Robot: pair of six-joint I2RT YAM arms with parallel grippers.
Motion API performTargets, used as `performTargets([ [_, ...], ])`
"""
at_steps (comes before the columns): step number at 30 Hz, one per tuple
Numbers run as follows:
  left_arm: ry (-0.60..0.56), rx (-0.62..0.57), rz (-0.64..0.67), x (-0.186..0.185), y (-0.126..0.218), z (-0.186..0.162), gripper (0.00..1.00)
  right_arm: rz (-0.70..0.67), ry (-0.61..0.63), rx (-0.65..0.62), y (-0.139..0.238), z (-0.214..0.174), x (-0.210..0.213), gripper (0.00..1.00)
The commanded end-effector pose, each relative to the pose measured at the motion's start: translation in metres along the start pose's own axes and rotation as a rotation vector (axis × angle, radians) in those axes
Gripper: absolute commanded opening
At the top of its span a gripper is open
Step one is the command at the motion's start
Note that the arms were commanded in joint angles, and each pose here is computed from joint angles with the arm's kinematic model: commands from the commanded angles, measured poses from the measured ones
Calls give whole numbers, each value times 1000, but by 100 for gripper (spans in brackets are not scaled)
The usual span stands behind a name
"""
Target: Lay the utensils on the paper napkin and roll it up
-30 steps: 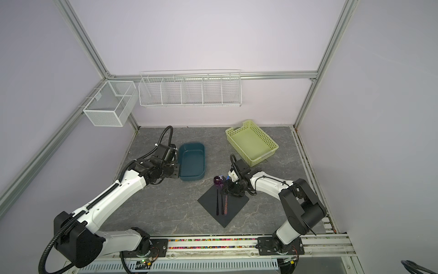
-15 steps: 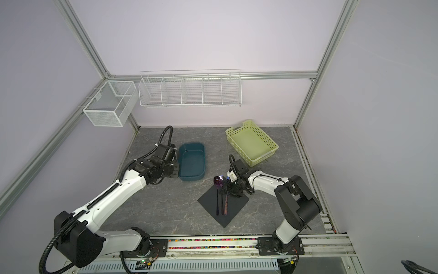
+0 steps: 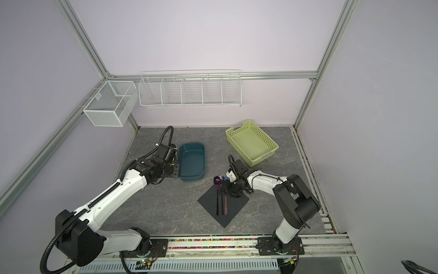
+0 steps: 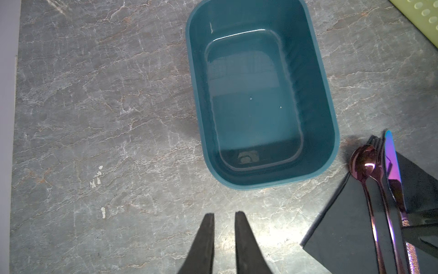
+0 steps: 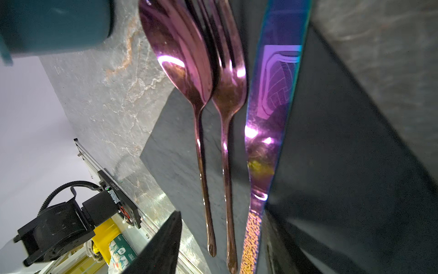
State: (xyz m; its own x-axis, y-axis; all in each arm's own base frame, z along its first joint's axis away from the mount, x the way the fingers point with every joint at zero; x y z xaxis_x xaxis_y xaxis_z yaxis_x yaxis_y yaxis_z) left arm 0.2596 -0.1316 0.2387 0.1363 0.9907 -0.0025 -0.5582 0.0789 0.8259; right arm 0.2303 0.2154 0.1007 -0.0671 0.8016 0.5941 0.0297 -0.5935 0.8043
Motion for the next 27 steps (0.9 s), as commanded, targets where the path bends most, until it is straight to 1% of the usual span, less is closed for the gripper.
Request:
performTargets([
  [1,-4,-16,12,1,2,7,18,12,6,4,-2,2,5,57],
  [5,-2,-12,11,1,2,7,18,10,6,8,-2,1,4,57],
  [8,-2,-11,11,1,1,7,18,9,7,12,-3,1,4,53],
  [18,-2,-2,9,0,-1,7,18,3,10,17,-4,0,3,53],
  [21,-3,4,0,-1,-1,6,18,18,32,-3,2,6,12,53],
  [24,-3,19,-37,-5,-2,5,18,2,55,-12,9,6,14,53],
  [27,-41,53,-136,-15,-5,2,16,-20,123,-29,23,1,19,53],
])
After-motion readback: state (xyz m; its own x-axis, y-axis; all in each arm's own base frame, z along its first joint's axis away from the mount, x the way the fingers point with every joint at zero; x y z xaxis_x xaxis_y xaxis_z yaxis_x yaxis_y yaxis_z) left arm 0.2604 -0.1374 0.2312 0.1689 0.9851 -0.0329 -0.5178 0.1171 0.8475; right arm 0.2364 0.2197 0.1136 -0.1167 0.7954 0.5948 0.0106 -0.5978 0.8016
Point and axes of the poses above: each gripper's point midway between its finger pads, its own y axis back along the fingers, its own x axis along the line the jaws close on, z = x × y, the point moved 8 cm from there along y, back along the fingers, and after that the axes turned 3 degrees about y, right-handed, at the moved point
